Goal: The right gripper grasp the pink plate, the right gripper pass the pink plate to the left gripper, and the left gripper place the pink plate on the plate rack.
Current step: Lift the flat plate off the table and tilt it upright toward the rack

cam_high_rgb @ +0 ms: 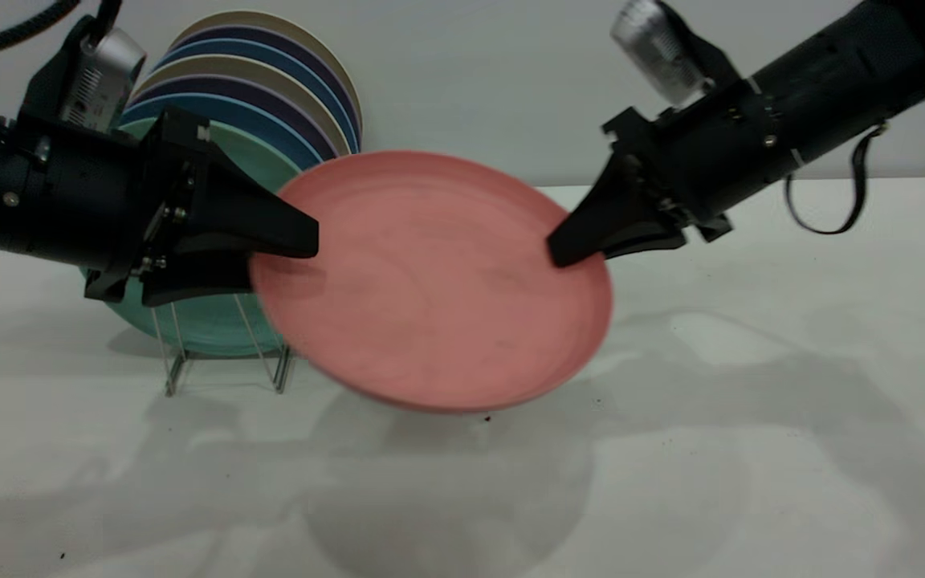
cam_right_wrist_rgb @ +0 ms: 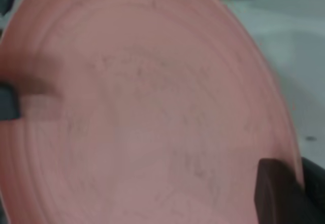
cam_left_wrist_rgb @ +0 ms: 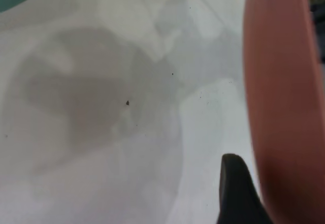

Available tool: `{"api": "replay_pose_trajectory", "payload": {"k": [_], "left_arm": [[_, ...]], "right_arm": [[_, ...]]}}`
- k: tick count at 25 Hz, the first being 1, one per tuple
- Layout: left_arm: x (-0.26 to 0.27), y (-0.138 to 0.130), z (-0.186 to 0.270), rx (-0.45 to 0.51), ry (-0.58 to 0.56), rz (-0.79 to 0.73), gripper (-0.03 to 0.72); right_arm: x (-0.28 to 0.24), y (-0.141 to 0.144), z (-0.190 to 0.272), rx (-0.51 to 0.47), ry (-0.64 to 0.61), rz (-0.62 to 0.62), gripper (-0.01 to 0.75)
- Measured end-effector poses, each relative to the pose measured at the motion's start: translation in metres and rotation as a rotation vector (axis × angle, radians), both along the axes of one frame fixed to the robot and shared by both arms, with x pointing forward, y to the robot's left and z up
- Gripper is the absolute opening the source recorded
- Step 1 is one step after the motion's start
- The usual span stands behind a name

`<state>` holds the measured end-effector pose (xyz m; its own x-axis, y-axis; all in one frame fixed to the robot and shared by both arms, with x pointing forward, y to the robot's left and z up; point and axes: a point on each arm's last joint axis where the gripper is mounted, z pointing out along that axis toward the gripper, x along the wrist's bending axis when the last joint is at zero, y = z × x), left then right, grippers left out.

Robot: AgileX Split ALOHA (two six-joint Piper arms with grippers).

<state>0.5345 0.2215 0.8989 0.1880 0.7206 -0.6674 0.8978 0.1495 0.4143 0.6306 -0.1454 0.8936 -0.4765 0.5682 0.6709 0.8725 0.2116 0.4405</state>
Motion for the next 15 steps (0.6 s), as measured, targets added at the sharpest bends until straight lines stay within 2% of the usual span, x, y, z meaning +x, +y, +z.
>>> {"api": "replay_pose_trajectory", "payload": {"k": [4,9,12,15], "left_arm": [[-0.001,-0.002,-0.002,-0.023,0.01,-0.013,0.371],[-0.001,-0.002,-0.001,-0.041,0.013,-0.017,0.153],[-0.001,-0.002,-0.002,-0.034,0.015,-0.015,0.147],[-0.002,-0.003,-0.002,-0.046,0.014,-0.033,0.142]], "right_arm": [[-0.007,0.02,0.004,0.053,-0.003,0.038,0.015],[-0.008,0.024,0.005,0.07,-0.025,0.046,0.028],[-0.008,0.023,0.005,0.079,-0.019,0.051,0.062],[-0.01,0.025,0.006,0.084,-0.014,0.071,0.151]]}}
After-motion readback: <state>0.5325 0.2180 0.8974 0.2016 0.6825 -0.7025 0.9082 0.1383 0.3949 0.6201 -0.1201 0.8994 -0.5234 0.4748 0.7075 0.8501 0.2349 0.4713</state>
